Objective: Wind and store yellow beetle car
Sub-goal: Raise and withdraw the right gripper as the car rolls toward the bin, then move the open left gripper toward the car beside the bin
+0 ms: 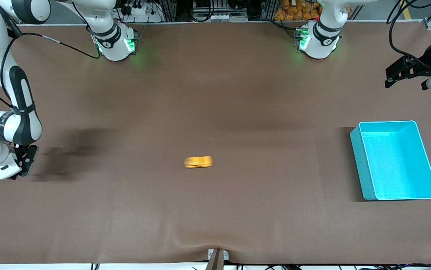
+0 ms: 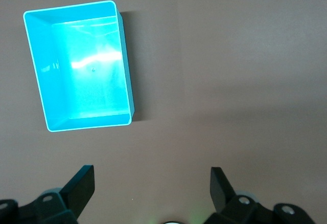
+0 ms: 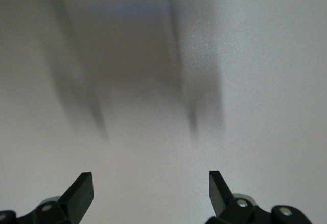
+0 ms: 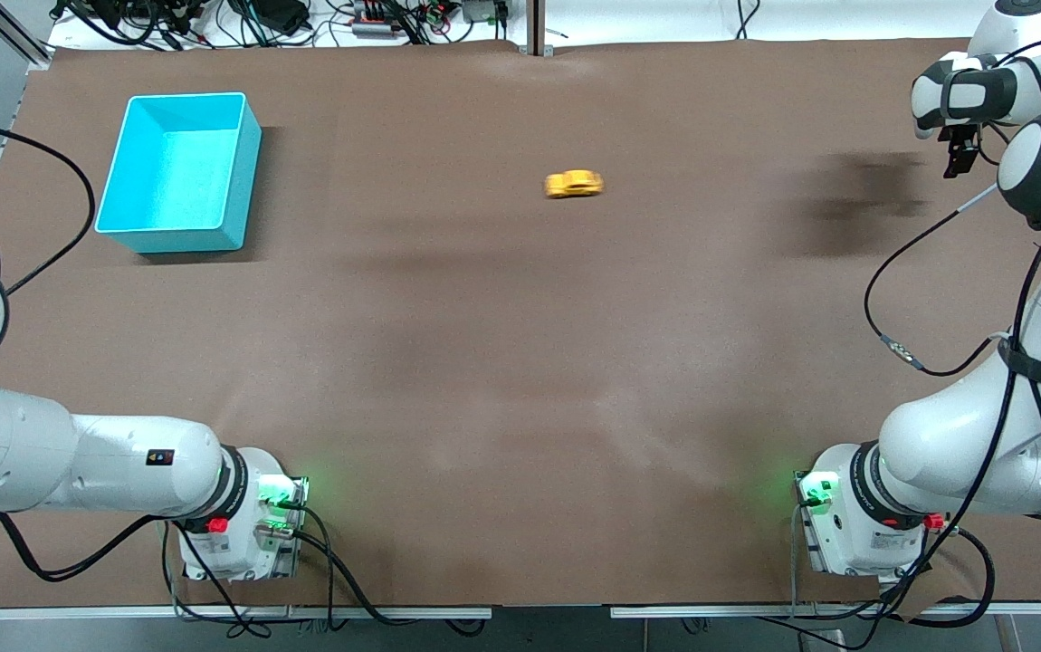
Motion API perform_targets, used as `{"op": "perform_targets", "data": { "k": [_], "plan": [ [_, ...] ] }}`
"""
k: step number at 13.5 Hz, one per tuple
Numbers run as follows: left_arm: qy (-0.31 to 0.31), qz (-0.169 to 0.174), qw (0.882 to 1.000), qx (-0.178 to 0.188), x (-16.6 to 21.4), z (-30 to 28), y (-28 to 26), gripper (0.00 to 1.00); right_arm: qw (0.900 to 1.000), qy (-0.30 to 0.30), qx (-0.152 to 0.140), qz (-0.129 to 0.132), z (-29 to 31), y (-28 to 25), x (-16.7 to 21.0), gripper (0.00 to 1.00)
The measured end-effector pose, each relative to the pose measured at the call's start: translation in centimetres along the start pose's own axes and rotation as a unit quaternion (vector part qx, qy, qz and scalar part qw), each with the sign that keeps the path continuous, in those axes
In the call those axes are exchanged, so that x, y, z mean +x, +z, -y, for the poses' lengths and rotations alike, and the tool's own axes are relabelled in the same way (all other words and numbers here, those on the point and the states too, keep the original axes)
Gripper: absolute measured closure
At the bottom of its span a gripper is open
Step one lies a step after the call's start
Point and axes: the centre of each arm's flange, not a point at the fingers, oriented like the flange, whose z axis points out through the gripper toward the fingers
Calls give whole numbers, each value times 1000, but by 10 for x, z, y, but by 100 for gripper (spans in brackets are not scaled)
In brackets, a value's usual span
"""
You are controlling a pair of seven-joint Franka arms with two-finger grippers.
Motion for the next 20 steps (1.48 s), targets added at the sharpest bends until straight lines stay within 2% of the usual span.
{"op": "perform_targets", "data": {
  "k": [8,10,13,16,20],
  "plan": [
    [-1,0,1000,0,0,1,0,0,1000,2,0,-2,0,0,0,0],
    [-2,1,1000,0,1,2,1,0,1000,9,0,-8,0,-1,-1,0],
    [-3,2,1000,0,1,3,3,0,999,26,17,-23,1,-1,-5,0],
    [-3,3,1000,0,2,4,3,0,997,53,22,-49,-1,-16,-10,0],
    [-8,4,1000,-1,2,9,4,0,985,102,49,-129,-4,-102,-23,0]
  ]
}}
